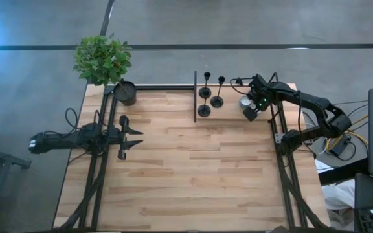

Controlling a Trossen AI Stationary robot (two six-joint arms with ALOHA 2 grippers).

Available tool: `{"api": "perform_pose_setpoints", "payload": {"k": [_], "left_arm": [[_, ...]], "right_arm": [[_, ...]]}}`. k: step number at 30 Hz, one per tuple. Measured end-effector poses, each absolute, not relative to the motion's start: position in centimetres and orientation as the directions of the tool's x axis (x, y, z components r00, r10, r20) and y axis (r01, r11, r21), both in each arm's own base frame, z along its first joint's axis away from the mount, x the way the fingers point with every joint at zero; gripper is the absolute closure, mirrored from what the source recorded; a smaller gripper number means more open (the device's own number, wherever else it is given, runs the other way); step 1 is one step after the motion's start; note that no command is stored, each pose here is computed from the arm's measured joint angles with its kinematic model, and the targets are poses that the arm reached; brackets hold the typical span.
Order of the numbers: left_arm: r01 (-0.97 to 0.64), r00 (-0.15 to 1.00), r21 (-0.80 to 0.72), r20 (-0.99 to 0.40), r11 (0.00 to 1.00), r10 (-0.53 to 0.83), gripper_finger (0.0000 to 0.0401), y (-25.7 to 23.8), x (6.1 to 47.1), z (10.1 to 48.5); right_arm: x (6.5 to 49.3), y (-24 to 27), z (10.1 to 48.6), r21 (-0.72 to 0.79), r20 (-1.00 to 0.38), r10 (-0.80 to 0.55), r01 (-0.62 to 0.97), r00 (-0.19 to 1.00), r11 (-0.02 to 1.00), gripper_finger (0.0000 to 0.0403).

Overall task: Pick & Place candle stick holders
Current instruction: Put the red scented candle on the shelf, then return to Home Position

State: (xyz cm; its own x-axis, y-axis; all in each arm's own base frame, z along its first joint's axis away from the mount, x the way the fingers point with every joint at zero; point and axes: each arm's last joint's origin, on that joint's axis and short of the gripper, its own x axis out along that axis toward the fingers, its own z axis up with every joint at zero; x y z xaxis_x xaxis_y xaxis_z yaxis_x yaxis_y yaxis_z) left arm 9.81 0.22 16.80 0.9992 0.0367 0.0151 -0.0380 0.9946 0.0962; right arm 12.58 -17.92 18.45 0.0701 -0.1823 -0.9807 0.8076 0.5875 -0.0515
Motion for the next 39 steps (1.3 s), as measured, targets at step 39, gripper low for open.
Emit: {"api": "perform_pose_setpoints", "payload": {"k": [39], "left_arm": [[-0.038, 0.999, 0.096, 0.015, 0.995, 0.037, 0.0249, 0.2, 9.8, 16.8]], "right_arm": [[13.3, -18.9, 21.6, -0.045, -0.956, -0.265, 0.835, 0.122, 0.548, 0.0044]]}}
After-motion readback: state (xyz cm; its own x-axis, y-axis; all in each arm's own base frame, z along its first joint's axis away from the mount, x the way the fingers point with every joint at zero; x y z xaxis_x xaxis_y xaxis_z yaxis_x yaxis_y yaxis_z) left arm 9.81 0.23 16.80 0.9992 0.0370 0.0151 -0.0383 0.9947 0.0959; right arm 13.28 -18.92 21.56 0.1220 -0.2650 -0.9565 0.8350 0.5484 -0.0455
